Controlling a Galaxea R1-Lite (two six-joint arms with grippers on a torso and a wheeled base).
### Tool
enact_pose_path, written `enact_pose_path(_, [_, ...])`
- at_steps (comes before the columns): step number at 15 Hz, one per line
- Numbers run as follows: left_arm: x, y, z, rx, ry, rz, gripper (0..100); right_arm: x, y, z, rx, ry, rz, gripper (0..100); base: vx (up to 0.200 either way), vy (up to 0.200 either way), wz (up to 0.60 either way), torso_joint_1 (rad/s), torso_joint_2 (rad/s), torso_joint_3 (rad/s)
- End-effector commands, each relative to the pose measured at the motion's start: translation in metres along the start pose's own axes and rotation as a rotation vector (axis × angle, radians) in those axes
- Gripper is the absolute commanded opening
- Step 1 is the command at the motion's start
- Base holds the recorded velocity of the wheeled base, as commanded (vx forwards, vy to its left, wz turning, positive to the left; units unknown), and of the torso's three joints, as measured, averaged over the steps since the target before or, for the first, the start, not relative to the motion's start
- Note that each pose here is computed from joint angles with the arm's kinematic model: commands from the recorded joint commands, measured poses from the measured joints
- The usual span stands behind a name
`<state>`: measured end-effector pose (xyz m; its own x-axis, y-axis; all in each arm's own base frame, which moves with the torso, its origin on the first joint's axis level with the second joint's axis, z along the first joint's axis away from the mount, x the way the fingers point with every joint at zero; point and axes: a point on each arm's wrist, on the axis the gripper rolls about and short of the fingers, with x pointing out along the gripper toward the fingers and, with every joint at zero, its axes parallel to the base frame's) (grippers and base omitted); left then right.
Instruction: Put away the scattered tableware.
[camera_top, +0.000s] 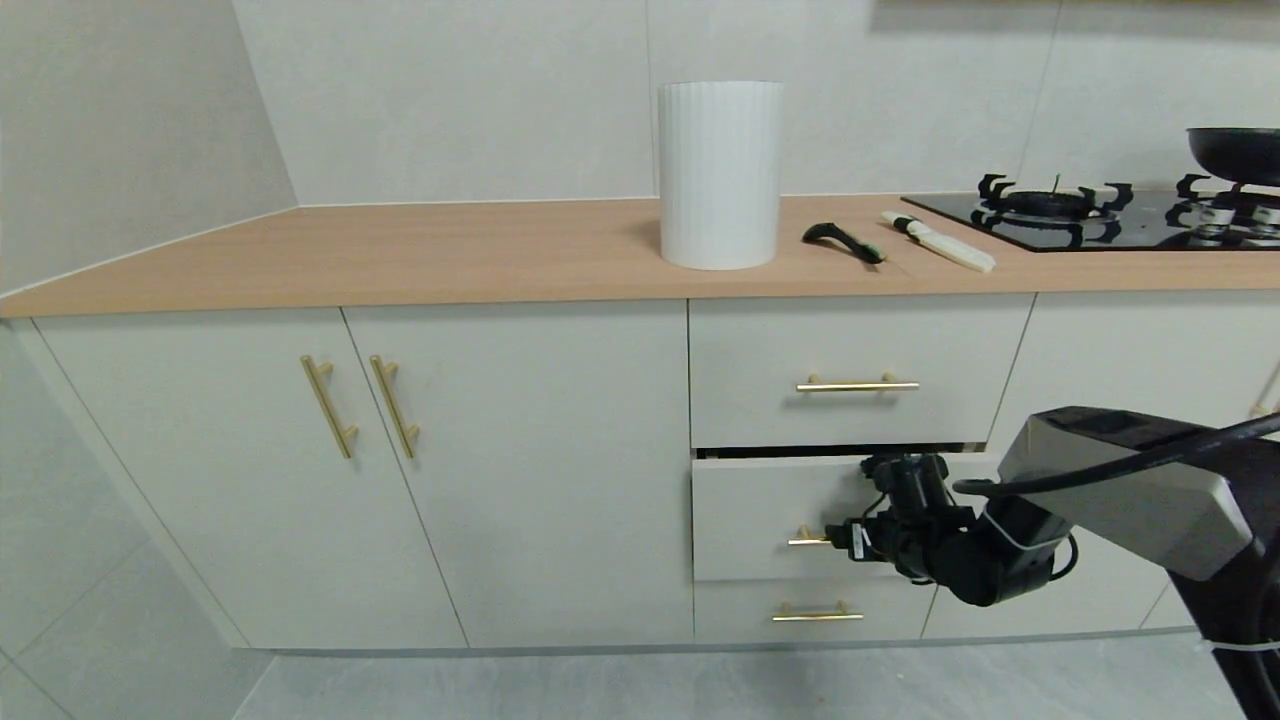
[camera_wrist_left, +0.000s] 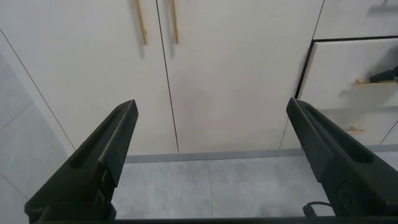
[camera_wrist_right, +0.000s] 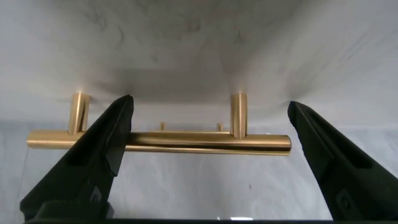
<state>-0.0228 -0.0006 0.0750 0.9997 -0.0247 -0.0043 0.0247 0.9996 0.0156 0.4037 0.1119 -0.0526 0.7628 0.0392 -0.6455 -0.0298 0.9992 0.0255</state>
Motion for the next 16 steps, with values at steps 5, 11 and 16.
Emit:
enact_pose_path(5, [0.000,0.000,0.000,0.001,0.000,0.000,100,-0.114,0.024,0.034,-0.105,-0.116,0.108,100,0.000,0.000,0.00,0.000,0.00,0.000])
enact_pose_path(11, [0.000,0.000,0.000,0.000,0.002,0.000,100,-0.141,0.046,0.072,-0.108,-0.208,0.152,100,0.000,0.000,0.00,0.000,0.00,0.000])
enact_pose_path(16, [0.000,0.000,0.000,0.000,0.002,0.000,100,-0.083,0.036,0.056,-0.077,-0.219,0.046,100,0.000,0.000,0.00,0.000,0.00,0.000])
